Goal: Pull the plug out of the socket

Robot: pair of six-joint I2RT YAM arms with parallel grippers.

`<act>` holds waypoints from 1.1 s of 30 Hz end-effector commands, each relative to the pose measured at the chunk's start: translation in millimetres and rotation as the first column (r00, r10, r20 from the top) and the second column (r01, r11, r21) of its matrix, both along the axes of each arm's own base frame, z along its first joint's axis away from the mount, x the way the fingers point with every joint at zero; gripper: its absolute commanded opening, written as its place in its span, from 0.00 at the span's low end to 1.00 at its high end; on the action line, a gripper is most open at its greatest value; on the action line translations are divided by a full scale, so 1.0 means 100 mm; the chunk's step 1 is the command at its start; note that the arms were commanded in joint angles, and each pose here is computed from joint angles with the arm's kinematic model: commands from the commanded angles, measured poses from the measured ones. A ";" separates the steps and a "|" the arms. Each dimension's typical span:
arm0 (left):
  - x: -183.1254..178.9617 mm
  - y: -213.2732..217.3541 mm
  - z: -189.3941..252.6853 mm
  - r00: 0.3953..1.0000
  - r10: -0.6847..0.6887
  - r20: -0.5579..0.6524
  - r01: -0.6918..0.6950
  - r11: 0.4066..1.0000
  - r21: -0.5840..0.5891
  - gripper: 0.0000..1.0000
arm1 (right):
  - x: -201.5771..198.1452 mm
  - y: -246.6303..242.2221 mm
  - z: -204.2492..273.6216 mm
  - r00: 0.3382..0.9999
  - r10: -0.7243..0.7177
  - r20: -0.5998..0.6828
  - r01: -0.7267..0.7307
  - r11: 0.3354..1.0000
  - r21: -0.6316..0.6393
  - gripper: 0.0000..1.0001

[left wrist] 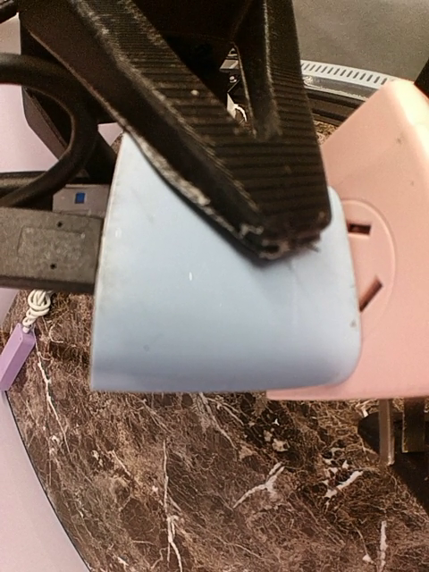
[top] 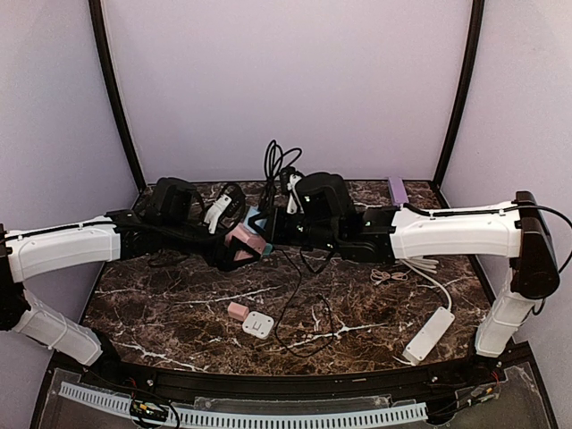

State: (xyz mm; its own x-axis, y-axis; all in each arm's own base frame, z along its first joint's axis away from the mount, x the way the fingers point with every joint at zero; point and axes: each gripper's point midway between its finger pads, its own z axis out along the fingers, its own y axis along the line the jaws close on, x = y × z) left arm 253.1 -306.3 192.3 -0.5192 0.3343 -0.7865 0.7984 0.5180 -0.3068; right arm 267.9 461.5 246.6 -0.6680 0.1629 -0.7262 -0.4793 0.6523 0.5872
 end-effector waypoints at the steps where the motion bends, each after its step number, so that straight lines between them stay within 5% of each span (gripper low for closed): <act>1: -0.10 -0.09 0.20 0.996 -0.064 0.060 0.067 0.996 -0.055 0.01 | -0.02 0.01 0.19 0.997 -0.007 0.072 0.005 1.000 0.029 0.00; 7: -0.10 -0.10 0.20 0.997 -0.064 0.053 0.066 0.997 -0.049 0.06 | -0.11 0.01 0.20 0.991 -0.027 0.134 0.033 0.999 -0.042 0.00; 12: -0.05 -0.03 0.20 0.996 -0.037 0.082 0.039 0.999 -0.017 0.77 | -0.08 -0.03 0.19 0.989 -0.069 0.131 0.078 0.995 -0.063 0.00; 15: -0.05 0.00 0.21 0.994 -0.031 0.104 0.032 0.999 -0.009 0.92 | -0.08 -0.01 0.20 0.989 -0.064 0.131 0.072 0.996 -0.059 0.00; 24: -0.03 0.08 0.23 0.982 -0.016 0.188 0.006 0.999 0.053 0.99 | -0.08 0.07 0.18 0.991 -0.043 0.124 0.052 0.996 -0.070 0.00; 33: 0.00 0.05 0.12 0.989 -0.016 0.144 0.004 0.996 0.084 0.90 | -0.07 0.09 0.21 0.990 -0.045 0.131 0.054 0.996 -0.069 0.00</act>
State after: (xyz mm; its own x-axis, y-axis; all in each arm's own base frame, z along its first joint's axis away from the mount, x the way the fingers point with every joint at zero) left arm 251.7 -302.3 208.5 -0.3866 0.3786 -0.8410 0.8419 0.5171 -0.1542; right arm 256.9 459.7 232.3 -0.6064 0.0610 -0.7928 -0.4937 0.7527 0.4355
